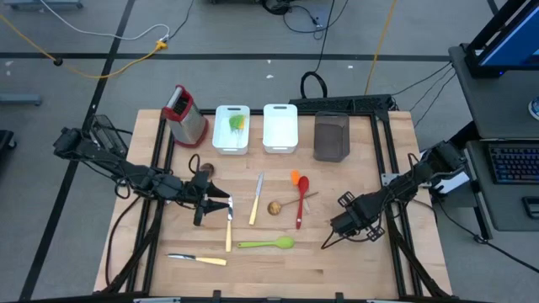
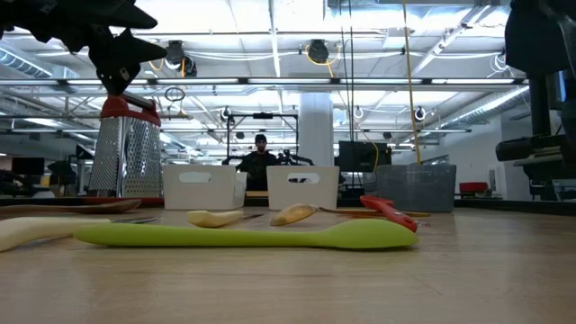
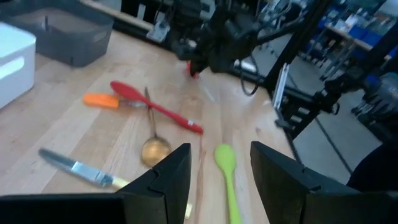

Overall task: Pick & Place Kitchen Items
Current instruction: Put the red spatula into the left white bin

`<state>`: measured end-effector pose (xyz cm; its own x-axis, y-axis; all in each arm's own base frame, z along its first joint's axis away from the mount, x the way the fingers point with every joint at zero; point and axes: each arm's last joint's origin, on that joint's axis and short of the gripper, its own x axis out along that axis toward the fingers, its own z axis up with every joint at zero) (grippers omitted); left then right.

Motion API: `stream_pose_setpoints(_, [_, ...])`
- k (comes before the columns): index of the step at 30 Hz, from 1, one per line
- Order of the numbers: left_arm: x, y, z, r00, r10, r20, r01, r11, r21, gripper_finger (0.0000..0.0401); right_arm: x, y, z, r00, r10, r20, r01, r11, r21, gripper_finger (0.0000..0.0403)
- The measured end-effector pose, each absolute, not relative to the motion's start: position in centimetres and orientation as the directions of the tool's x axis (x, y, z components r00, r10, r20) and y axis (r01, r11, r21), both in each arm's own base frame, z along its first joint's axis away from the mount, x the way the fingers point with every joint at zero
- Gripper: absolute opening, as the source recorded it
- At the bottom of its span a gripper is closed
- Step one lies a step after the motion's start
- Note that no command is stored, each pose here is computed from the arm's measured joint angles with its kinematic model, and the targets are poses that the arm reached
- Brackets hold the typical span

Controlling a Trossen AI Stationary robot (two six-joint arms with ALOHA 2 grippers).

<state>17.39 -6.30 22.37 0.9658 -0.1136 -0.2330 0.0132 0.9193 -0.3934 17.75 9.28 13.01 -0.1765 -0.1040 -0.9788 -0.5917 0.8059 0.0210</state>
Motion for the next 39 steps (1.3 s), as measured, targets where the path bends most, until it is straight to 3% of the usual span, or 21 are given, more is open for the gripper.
stream_pose_setpoints(5, [17.5, -6.3, 22.8, 0.975, -0.118, -0.189, 0.034, 0.917, -0.397, 0.0168, 18.1, 9.3, 14.0, -0.128, -0.065, -0.990, -0.589, 0.808, 0.023, 0.0022])
stream_pose_setpoints(10, [17.5, -6.3, 22.8, 0.975, -0.118, -0.186, 0.035, 0.917, -0.398, 0.0168, 19.4, 8.5, 15.5, 0.011, -0.049, -0.999, -0.520, 0.853, -0.048, 0.0021])
stream_pose_setpoints(16, [17.5, -6.4, 23.2, 0.981, -0.119, -0.152, 0.045, 0.907, -0.419, 0.0168, 21.6, 7.5, 17.4, 0.138, 0.101, -0.985, -0.407, 0.913, 0.036, 0.0021])
stream_pose_setpoints(22, [17.6, -6.4, 24.1, 0.991, -0.123, -0.057, 0.085, 0.891, -0.446, 0.0168, 23.3, 6.9, 19.8, 0.206, 0.114, -0.972, -0.445, 0.896, 0.011, 0.0021])
stream_pose_setpoints(30, [17.6, -6.4, 25.5, 0.989, -0.122, 0.083, 0.147, 0.870, -0.471, 0.0168, 26.5, 5.9, 24.3, 0.470, -0.057, -0.881, -0.423, 0.861, -0.281, 0.0021])
stream_pose_setpoints(39, [17.5, -6.3, 26.6, 0.976, -0.101, 0.191, 0.189, 0.831, -0.523, 0.0168, 30.2, 4.7, 28.8, 0.800, -0.215, -0.561, -0.306, 0.657, -0.689, 0.0021])
